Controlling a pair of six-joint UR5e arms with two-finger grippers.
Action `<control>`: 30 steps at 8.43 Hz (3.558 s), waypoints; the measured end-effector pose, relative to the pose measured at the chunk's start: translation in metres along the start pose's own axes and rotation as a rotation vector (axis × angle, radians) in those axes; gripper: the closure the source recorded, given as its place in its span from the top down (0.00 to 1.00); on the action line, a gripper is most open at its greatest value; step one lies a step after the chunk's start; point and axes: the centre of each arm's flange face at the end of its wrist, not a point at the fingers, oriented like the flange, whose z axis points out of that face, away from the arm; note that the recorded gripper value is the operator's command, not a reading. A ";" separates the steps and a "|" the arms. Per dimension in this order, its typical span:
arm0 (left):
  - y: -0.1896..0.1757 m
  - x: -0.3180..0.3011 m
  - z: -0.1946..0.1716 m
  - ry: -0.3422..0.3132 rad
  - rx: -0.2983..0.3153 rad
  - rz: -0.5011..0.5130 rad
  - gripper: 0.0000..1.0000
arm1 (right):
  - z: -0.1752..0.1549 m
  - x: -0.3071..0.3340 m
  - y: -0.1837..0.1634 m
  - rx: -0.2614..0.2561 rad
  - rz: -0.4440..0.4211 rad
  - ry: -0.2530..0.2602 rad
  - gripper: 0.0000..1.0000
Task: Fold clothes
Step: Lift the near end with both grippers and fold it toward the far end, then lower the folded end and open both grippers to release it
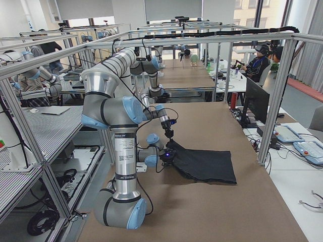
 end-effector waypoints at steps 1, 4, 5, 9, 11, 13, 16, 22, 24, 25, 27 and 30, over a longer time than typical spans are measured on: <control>-0.002 0.020 -0.022 -0.010 -0.029 -0.001 0.00 | -0.025 -0.002 0.002 -0.017 -0.005 -0.004 0.00; -0.064 0.119 -0.031 -0.086 0.053 0.077 0.00 | -0.045 -0.029 -0.028 0.036 -0.054 -0.021 0.00; -0.088 0.151 -0.021 -0.122 0.105 0.106 0.00 | -0.038 -0.038 -0.051 0.077 -0.074 -0.018 0.00; -0.175 0.228 0.043 -0.240 0.221 0.170 0.00 | 0.018 -0.078 -0.128 0.191 -0.085 0.039 0.00; -0.201 0.256 0.079 -0.284 0.253 0.189 0.00 | 0.049 -0.092 -0.148 0.227 -0.112 0.076 0.00; -0.221 0.269 0.108 -0.333 0.273 0.222 0.13 | 0.080 -0.111 -0.163 0.252 -0.137 0.099 0.13; -0.246 0.268 0.136 -0.383 0.295 0.279 0.95 | 0.130 -0.113 -0.203 0.276 -0.192 0.099 0.90; -0.246 0.313 0.122 -0.314 0.290 0.315 0.95 | 0.068 -0.163 -0.262 0.134 -0.196 0.009 0.80; -0.246 0.310 0.122 -0.316 0.275 0.315 0.95 | 0.071 -0.163 -0.214 0.072 -0.220 0.004 0.06; -0.246 0.309 0.122 -0.317 0.272 0.315 0.95 | 0.078 -0.159 -0.188 0.044 -0.236 0.015 0.00; -0.245 0.307 0.124 -0.320 0.268 0.315 0.95 | 0.100 -0.143 -0.139 0.037 -0.277 0.044 0.00; -0.242 0.305 0.126 -0.320 0.265 0.311 0.94 | 0.143 -0.116 -0.117 0.062 -0.313 0.123 0.00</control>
